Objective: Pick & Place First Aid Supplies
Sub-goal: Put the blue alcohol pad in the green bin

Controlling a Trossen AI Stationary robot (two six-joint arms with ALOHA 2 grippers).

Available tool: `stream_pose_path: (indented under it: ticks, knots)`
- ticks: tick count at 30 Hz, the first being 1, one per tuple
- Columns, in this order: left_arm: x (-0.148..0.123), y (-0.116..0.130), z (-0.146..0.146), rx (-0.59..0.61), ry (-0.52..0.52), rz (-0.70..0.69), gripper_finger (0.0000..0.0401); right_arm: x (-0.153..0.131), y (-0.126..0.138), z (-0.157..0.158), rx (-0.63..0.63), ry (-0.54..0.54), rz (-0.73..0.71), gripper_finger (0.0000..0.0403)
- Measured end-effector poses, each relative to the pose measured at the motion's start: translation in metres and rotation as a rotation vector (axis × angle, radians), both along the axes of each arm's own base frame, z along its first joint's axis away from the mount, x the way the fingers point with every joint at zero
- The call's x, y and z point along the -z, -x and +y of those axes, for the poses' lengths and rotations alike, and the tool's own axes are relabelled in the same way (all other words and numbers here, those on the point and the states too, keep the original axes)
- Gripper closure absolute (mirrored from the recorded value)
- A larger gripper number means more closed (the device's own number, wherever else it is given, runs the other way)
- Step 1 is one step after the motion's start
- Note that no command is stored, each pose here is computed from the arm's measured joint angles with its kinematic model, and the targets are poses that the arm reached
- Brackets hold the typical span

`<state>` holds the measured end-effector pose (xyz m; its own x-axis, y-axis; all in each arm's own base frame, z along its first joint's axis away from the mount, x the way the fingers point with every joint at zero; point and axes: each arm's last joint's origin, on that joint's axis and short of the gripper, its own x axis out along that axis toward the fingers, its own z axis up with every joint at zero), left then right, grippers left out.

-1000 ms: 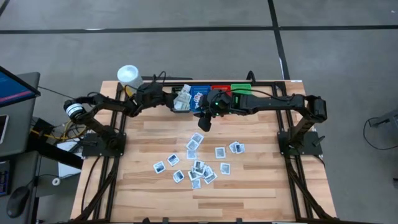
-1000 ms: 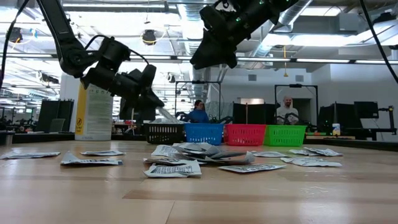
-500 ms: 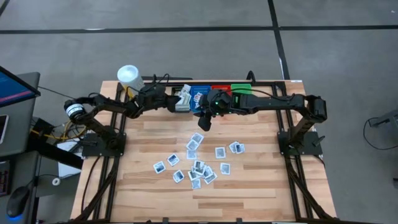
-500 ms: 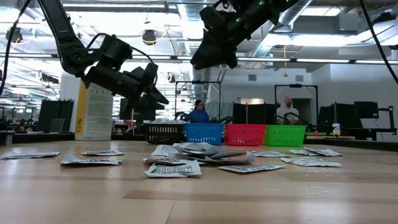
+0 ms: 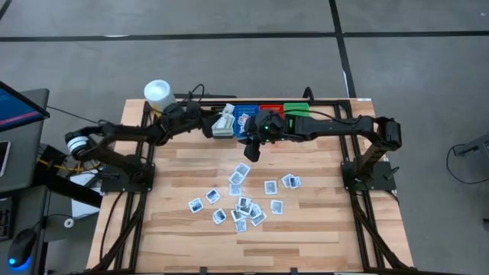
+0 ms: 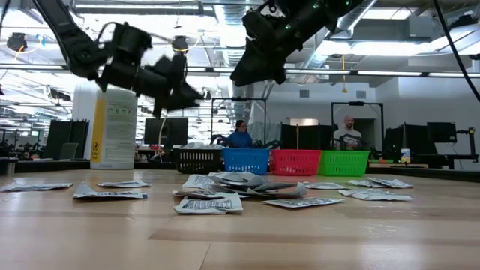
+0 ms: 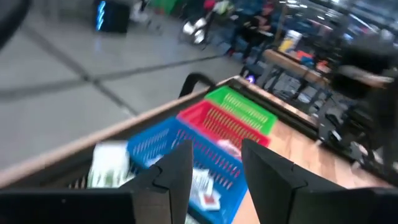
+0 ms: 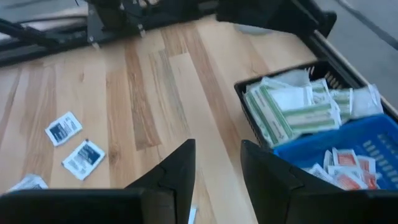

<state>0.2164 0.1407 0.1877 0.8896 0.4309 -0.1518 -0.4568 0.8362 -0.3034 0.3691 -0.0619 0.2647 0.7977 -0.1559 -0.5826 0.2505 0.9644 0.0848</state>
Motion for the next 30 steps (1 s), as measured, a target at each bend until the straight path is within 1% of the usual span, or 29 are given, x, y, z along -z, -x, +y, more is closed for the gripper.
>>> stream_pose_path:
  ticks: [4,7,10,13,16,18,20,24,26,30]
  knots:
    - [-0.020,0.001,-0.015,0.064,-0.192,-0.005,0.0262,0.010,-0.001,0.001,-0.027,0.012,-0.070,0.0280]
    - [-0.031,0.002,-0.025,0.105,-0.311,0.003,0.0262,0.018,0.000,-0.001,-0.054,0.001,-0.140,0.0280]
    - [-0.038,0.006,-0.031,0.126,-0.371,0.028,0.0264,0.028,0.006,-0.004,-0.049,-0.034,-0.113,0.0281]
    - [-0.041,0.013,-0.035,0.134,-0.361,0.061,0.0265,0.031,0.016,-0.004,-0.033,-0.035,-0.066,0.0281]
    - [-0.043,0.020,-0.039,0.151,-0.334,0.102,0.0265,0.035,0.030,-0.001,-0.017,-0.035,0.040,0.0281]
    - [-0.043,0.024,-0.042,0.172,-0.314,0.127,0.0265,0.033,0.040,0.002,-0.010,-0.019,0.109,0.0281]
    - [-0.043,0.027,-0.046,0.196,-0.294,0.138,0.0266,0.030,0.049,0.006,-0.002,0.004,0.138,0.0281]
    - [-0.045,0.029,-0.053,0.224,-0.264,0.136,0.0266,0.029,0.074,0.014,0.022,0.048,0.144,0.0281]
    - [-0.045,0.027,-0.057,0.240,-0.263,0.132,0.0266,0.031,0.088,0.018,0.053,0.051,0.136,0.0281]
    - [-0.043,0.023,-0.064,0.284,-0.256,0.135,0.0266,0.040,0.119,0.025,0.119,0.003,0.107,0.0281]
